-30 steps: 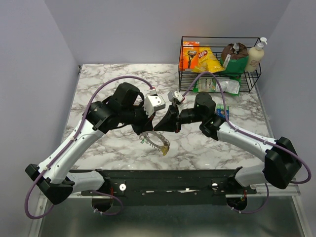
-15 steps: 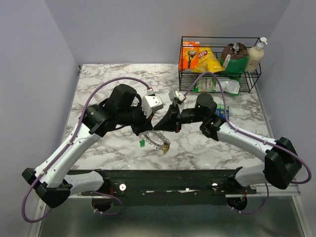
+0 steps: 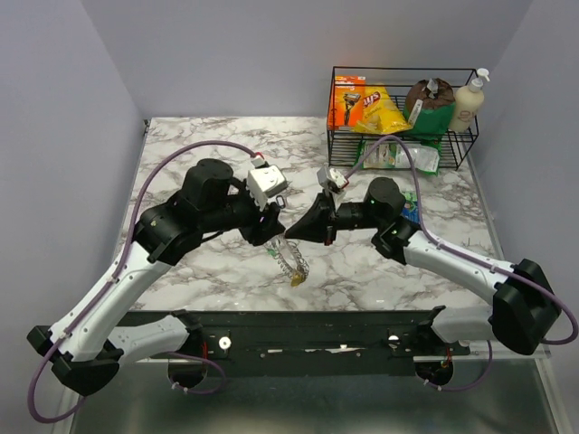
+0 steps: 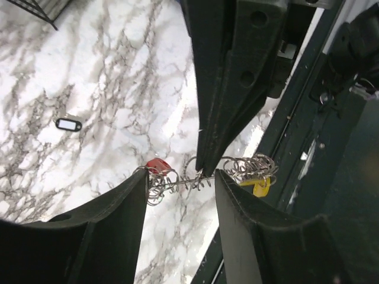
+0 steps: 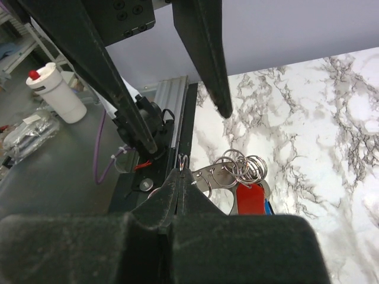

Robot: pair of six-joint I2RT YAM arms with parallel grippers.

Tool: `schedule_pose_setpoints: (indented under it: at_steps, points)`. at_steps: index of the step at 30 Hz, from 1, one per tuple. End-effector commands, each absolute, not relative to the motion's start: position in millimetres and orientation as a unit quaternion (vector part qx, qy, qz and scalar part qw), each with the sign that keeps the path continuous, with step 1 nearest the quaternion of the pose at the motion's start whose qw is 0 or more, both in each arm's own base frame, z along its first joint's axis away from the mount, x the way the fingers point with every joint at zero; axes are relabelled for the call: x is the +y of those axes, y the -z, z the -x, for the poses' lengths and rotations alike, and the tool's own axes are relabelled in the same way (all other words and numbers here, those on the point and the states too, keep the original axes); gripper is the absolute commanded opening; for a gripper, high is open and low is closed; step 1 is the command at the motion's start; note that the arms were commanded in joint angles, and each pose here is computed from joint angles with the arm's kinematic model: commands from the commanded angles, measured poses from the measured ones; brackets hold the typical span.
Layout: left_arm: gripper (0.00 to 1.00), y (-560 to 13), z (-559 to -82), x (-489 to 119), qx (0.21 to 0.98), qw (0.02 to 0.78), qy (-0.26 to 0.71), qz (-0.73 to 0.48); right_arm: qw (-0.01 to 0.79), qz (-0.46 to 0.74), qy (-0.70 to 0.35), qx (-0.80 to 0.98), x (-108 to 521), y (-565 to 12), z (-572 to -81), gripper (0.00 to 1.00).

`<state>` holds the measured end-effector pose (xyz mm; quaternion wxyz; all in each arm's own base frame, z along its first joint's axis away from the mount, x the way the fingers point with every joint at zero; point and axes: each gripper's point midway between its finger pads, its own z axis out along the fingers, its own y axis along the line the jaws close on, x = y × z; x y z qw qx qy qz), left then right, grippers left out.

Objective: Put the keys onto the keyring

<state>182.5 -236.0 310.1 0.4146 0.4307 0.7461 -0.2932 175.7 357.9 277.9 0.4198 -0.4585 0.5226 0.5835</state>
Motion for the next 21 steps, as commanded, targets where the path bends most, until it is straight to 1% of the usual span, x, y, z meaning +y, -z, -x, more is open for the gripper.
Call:
schedule_pose_setpoints:
  at_steps: [1,2,3,4,5,6,7,9,13,15,18,21]
  points:
    - [0.59,-344,-193,-233,0.718,0.501,0.299,-0.38,0.477,0.436,-0.585,0.49,350,-311,-174,0.01]
    - [0.62,-353,-195,-234,0.703,0.522,0.303,-0.376,0.484,0.425,-0.583,0.495,348,-308,-177,0.01]
    - [0.62,-362,-190,-231,0.694,0.536,0.315,-0.362,0.496,0.416,-0.589,0.484,346,-318,-174,0.01]
    - [0.63,-357,-189,-231,0.695,0.537,0.321,-0.354,0.502,0.408,-0.59,0.483,344,-321,-174,0.01]
    - [0.65,-367,-190,-233,0.678,0.556,0.331,-0.348,0.507,0.395,-0.59,0.488,342,-319,-177,0.01]
    - [0.65,-375,-184,-229,0.664,0.572,0.339,-0.342,0.518,0.385,-0.598,0.476,339,-330,-174,0.01]
    - [0.67,-368,-183,-229,0.665,0.57,0.347,-0.336,0.523,0.377,-0.601,0.473,337,-333,-173,0.01]
    - [0.67,-382,-173,-231,0.632,0.588,0.373,-0.34,0.535,0.353,-0.612,0.463,332,-342,-172,0.01]
    - [0.66,-379,-154,-239,0.597,0.582,0.418,-0.361,0.553,0.323,-0.635,0.432,320,-362,-163,0.01]
    - [0.64,-380,-145,-243,0.58,0.576,0.437,-0.375,0.564,0.309,-0.649,0.408,313,-376,-157,0.01]
    - [0.64,-378,-139,-247,0.564,0.572,0.454,-0.386,0.57,0.292,-0.667,0.38,305,-388,-149,0.01]
    - [0.62,-379,-130,-253,0.537,0.568,0.475,-0.404,0.57,0.28,-0.687,0.354,298,-397,-141,0.01]
